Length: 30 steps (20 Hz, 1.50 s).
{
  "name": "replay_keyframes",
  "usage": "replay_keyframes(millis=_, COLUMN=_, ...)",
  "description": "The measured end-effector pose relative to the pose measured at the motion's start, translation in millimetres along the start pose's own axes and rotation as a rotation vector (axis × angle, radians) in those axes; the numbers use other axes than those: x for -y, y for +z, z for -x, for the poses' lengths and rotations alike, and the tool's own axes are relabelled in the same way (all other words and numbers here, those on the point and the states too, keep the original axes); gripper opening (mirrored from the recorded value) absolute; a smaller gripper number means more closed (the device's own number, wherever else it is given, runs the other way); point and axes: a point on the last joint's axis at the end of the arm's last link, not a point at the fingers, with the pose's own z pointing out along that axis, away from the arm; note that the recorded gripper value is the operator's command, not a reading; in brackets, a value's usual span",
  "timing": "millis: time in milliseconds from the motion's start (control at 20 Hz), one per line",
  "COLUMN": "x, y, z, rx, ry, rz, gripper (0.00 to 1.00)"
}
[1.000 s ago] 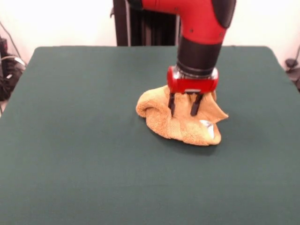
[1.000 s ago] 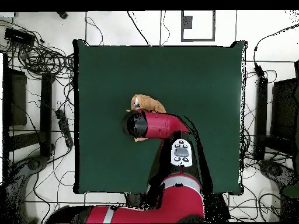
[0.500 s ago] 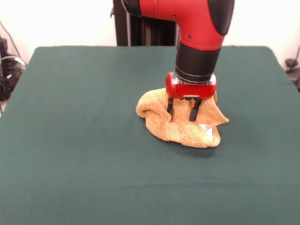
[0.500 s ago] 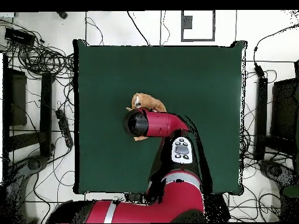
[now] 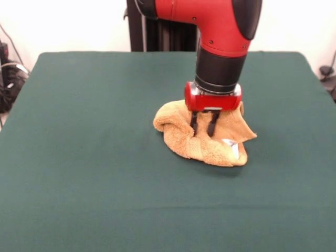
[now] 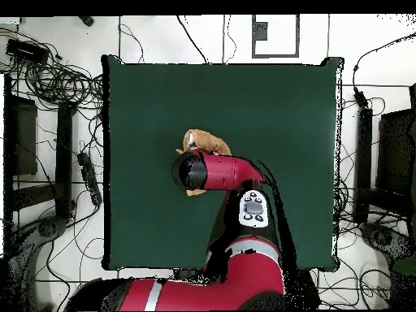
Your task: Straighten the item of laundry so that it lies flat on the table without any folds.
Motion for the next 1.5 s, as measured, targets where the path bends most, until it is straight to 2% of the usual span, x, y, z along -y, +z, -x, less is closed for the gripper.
replay_keyframes(millis=200, x=8, y=1, z=3, rx=0.004, ry=0.006, rz=-0.01, gripper=0.0)
replay_keyframes(millis=800, x=5, y=0, z=2, rx=0.005, ry=-0.004, rz=-0.02, gripper=0.0)
replay_keyframes(millis=950, x=2, y=-7, z=3, rx=0.01, ry=-0.014, rz=-0.027, gripper=0.0)
replay_keyframes(millis=1100, x=0, y=-25, z=3, rx=0.007, ry=-0.02, rz=-0.031, gripper=0.0)
replay_keyframes(millis=1500, x=6, y=-99, z=10, rx=-0.03, ry=-0.005, rz=-0.026, gripper=0.0)
